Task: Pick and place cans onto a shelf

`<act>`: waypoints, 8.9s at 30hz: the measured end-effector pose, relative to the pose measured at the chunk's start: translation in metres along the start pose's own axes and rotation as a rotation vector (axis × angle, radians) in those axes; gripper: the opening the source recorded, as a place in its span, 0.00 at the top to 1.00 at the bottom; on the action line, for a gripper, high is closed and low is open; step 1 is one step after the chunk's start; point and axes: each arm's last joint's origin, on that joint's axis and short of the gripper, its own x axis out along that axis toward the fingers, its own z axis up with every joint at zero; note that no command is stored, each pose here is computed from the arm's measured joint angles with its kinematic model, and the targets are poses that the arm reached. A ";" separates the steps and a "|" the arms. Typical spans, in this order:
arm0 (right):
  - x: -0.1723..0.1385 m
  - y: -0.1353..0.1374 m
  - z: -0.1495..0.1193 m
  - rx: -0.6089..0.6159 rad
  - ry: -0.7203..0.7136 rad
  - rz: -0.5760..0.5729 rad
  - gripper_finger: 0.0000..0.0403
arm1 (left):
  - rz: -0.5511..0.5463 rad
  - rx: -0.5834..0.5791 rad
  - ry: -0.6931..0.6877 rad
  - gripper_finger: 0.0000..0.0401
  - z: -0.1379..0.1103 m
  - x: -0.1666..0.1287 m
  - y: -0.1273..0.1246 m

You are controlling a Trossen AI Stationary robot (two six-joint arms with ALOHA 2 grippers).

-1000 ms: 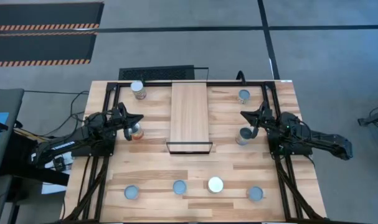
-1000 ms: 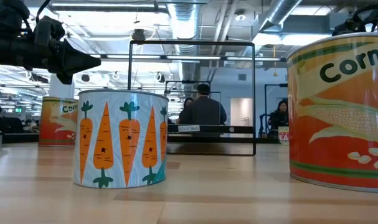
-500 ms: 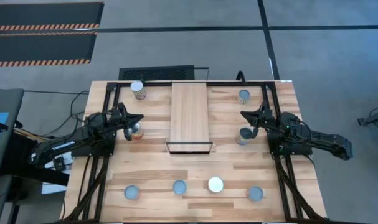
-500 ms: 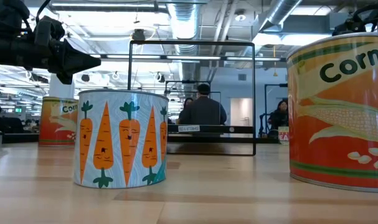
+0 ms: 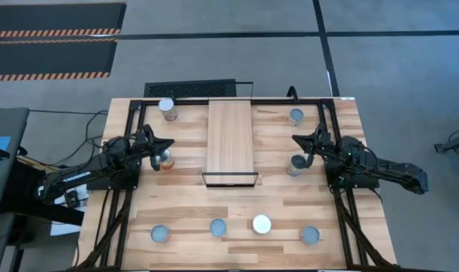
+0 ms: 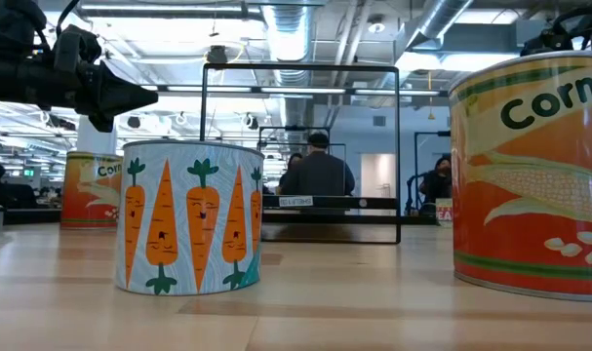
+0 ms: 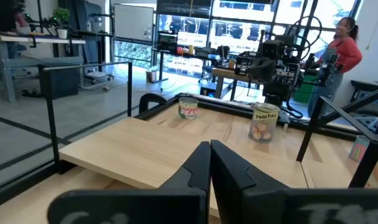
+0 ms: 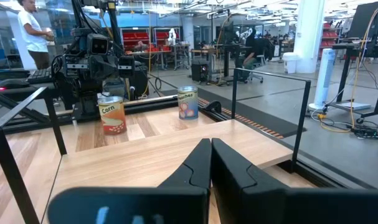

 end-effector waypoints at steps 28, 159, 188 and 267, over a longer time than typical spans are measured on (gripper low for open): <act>-0.001 0.001 0.015 0.068 -0.120 0.020 0.92 | 0.053 -0.018 -0.009 1.00 0.000 0.000 0.002; 0.328 -0.021 0.099 -0.667 1.185 0.090 0.97 | 0.043 0.114 -0.006 1.00 0.004 -0.001 0.001; 0.330 -0.014 0.093 -0.680 1.200 0.107 0.84 | 0.042 0.105 -0.007 1.00 0.004 -0.001 0.001; 0.091 -0.083 0.030 -0.051 0.900 -0.436 0.83 | 0.030 0.085 0.091 1.00 -0.004 0.006 0.001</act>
